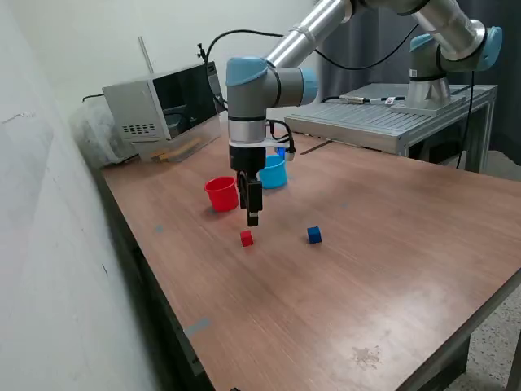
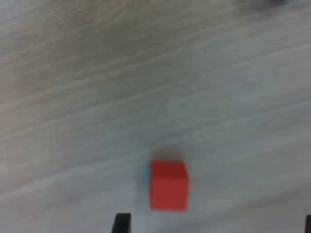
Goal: Place red objects in the red bin, and blue objects in the blue bin.
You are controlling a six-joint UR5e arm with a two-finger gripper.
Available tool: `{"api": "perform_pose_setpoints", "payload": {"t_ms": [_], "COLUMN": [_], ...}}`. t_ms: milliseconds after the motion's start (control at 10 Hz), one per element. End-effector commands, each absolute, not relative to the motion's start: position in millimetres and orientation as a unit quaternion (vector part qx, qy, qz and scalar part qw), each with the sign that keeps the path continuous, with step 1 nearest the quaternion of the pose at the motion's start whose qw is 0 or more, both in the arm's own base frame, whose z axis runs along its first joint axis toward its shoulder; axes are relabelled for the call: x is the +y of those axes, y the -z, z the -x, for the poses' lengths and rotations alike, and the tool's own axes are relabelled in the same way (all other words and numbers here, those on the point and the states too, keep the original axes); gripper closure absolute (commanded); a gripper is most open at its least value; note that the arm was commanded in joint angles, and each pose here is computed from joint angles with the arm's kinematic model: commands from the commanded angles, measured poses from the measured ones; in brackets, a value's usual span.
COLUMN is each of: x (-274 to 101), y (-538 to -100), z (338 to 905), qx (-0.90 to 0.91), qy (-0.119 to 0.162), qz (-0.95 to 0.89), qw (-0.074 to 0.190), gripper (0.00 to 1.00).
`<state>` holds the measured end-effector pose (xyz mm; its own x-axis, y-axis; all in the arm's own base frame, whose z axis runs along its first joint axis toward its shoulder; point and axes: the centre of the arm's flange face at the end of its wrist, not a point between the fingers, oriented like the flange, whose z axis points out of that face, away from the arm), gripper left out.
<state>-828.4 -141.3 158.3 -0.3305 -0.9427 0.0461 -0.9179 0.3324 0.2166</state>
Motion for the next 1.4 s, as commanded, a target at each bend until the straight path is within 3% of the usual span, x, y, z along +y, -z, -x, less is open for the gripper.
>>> {"api": "perform_pose_setpoints", "payload": {"t_ms": [0,400,500,1200,1300], "x": [-125,-119,-118,-121,-121], "y": [-127,-115,-112,-134,-162], "z": [831,833,834,840,837], "qx": [-0.819,-0.821,-0.821,-0.803,-0.797], "qy": [0.068,0.066,0.066,0.079,0.087], "qz": [-0.566,-0.563,-0.563,-0.586,-0.592], "qw": [0.069,0.066,0.065,0.077,0.087], "gripper": [0.00,0.00,1.00,1.00,1.00]}}
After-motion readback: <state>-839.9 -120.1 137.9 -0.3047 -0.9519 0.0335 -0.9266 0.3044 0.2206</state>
